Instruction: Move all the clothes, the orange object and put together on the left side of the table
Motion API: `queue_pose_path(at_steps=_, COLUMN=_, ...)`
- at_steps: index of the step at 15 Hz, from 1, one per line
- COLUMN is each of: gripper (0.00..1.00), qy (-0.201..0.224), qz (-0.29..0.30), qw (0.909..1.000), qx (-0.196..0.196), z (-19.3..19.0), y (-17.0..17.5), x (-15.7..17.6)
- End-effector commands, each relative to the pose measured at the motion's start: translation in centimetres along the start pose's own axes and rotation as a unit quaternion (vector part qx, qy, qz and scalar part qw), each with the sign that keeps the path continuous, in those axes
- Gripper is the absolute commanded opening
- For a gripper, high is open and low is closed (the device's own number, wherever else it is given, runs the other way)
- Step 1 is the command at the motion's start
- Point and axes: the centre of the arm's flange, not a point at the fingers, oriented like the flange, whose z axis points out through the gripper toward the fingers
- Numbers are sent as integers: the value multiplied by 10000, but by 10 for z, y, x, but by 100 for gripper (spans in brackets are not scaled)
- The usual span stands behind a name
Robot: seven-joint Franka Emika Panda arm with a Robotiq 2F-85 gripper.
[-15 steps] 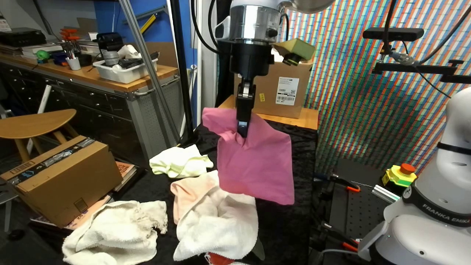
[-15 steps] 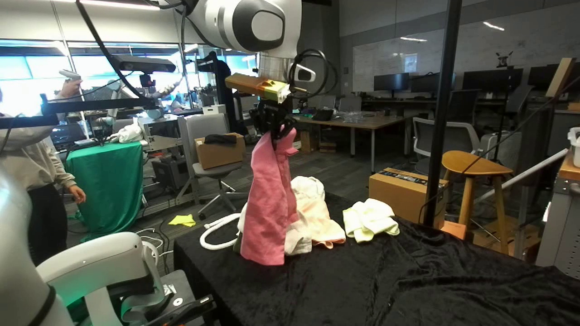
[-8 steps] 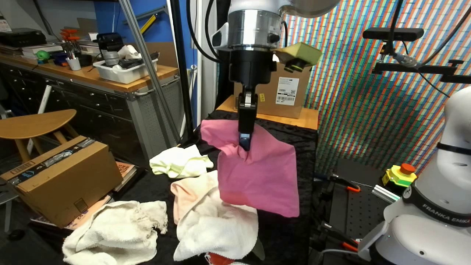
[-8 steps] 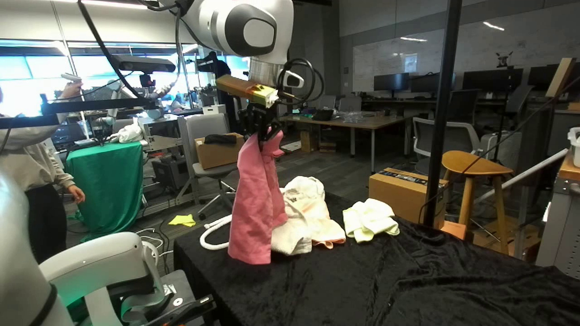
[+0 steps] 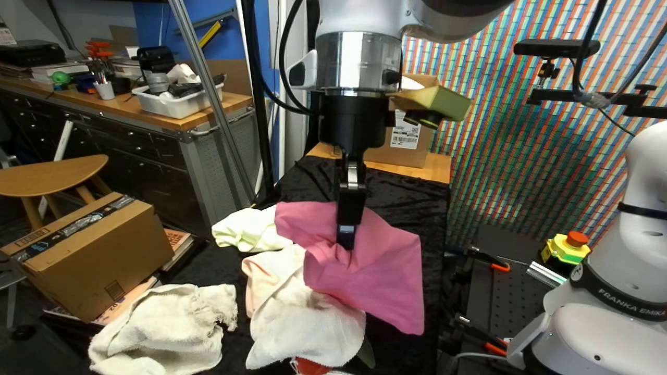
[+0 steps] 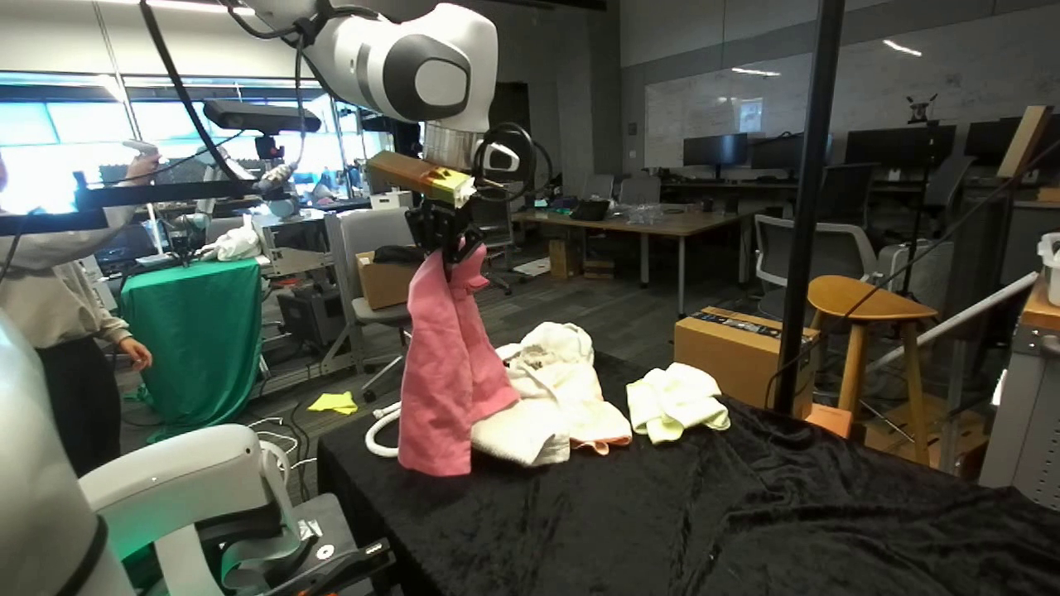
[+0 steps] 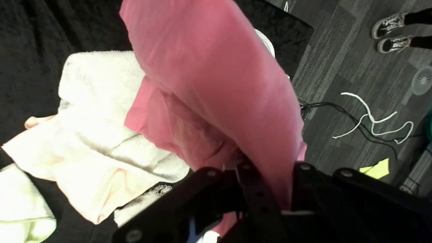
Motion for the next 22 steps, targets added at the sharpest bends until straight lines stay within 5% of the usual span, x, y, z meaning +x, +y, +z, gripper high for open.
queue_pose_path(at_steps=1, gripper=12, qy=211, qz=49, qw=9997, qx=62, z=12, y=-24, x=11)
queue_pose_path(at_steps=14, gripper=12, qy=151, qz=711, qw=9971, qx=212, z=122, y=-74, x=55)
queue_pose_path(at_steps=22, gripper=12, qy=200, qz=1193, qw=9925, qx=190, z=194, y=-53, x=80)
